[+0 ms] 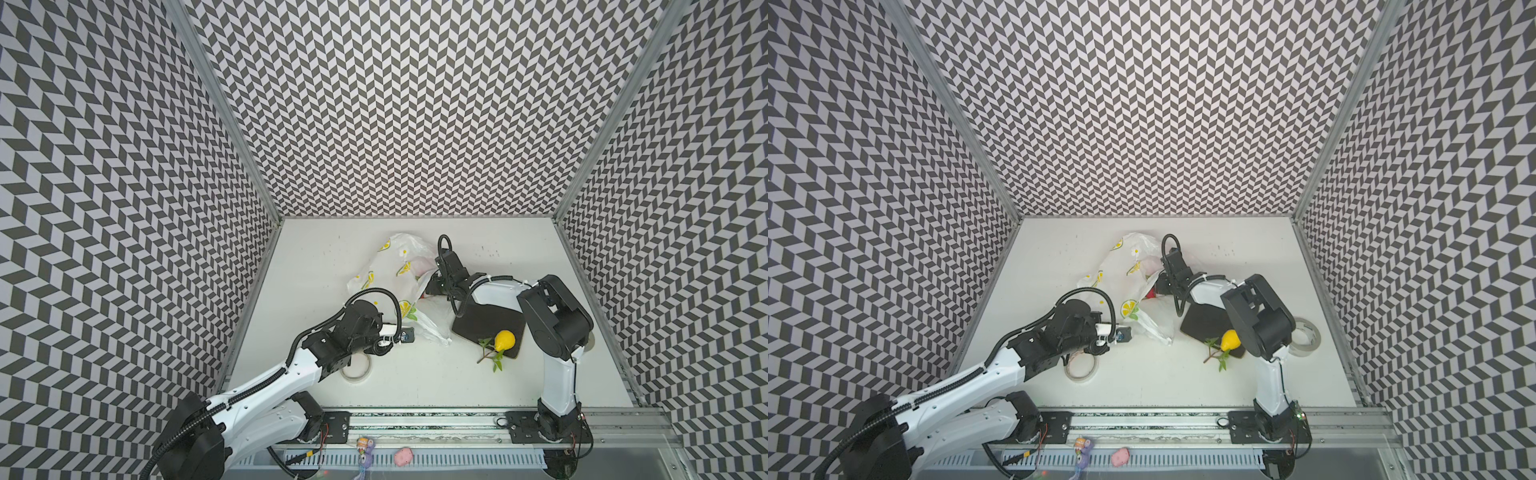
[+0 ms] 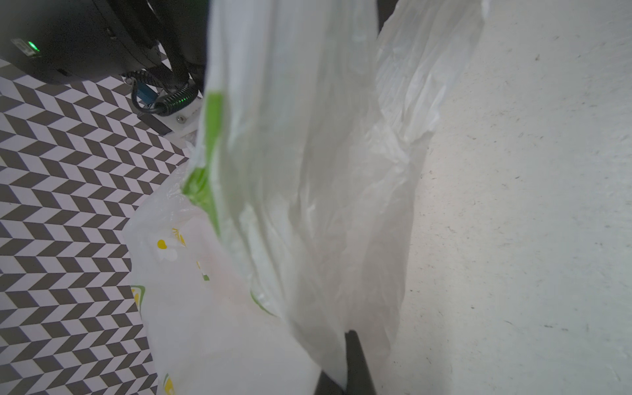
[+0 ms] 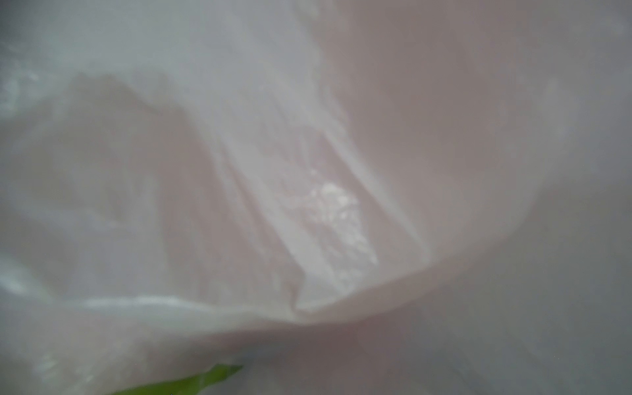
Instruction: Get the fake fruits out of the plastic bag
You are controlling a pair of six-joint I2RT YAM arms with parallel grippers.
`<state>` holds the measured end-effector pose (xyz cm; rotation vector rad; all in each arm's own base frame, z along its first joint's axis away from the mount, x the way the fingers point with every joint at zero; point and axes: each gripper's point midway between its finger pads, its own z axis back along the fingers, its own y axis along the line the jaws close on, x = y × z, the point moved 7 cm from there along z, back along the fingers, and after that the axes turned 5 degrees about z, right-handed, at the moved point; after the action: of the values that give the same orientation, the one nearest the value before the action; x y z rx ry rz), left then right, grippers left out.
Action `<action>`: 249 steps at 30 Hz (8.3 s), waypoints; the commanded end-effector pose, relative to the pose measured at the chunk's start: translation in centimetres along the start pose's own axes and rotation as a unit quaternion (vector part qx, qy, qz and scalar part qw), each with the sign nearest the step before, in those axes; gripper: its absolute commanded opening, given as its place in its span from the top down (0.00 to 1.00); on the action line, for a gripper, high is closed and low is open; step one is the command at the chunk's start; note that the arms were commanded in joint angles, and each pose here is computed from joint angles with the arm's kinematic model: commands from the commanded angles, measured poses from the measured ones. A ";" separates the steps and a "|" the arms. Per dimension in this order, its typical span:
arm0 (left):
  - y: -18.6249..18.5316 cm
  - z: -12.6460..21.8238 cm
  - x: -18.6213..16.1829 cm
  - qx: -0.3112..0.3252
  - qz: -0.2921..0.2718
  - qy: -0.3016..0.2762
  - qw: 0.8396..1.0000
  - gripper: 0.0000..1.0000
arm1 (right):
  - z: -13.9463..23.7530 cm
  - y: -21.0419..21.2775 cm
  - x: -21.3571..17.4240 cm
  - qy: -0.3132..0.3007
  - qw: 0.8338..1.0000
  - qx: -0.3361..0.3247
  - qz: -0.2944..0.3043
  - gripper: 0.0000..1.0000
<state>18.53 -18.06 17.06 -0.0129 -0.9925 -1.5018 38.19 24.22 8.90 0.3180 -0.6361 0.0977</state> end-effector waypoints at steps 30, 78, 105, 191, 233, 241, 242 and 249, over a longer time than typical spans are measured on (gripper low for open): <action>0.7 -0.9 -0.3 0.037 0.003 -0.003 0.999 1.00 | 18.7 -6.4 -8.0 0.043 0.996 -0.042 -0.072 0.54; 1.1 -0.5 -0.7 0.052 0.011 0.003 0.999 1.00 | 9.3 2.6 0.5 -0.101 0.930 0.074 0.344 0.28; 0.1 -0.2 -0.7 0.014 -0.007 -0.005 1.000 1.00 | -0.7 4.8 2.3 -0.072 0.912 0.071 0.397 0.24; 2.1 -1.9 -0.5 0.088 0.014 -0.008 0.996 1.00 | 7.2 -11.9 -2.1 -0.048 0.992 -0.103 -0.050 0.46; 9.9 5.8 8.5 0.055 0.509 -0.181 0.839 0.13 | 17.7 -9.2 1.2 -0.140 0.988 -0.036 -0.044 0.21; 10.9 -3.5 11.6 -0.008 0.612 0.052 0.789 0.13 | 18.5 -9.3 0.6 -0.151 0.986 -0.034 -0.059 0.22; 10.8 -4.3 11.7 0.005 0.603 0.072 0.794 0.12 | 18.7 -9.3 0.5 -0.153 0.986 -0.034 -0.061 0.22; 11.1 -7.8 11.8 0.098 0.571 0.153 0.800 0.12 | 20.0 -9.8 -0.3 -0.182 0.980 -0.040 -0.069 0.22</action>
<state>27.99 -32.12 24.73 -0.3411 -0.6217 -0.3544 28.44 9.05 20.34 0.2958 -0.9049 -0.0834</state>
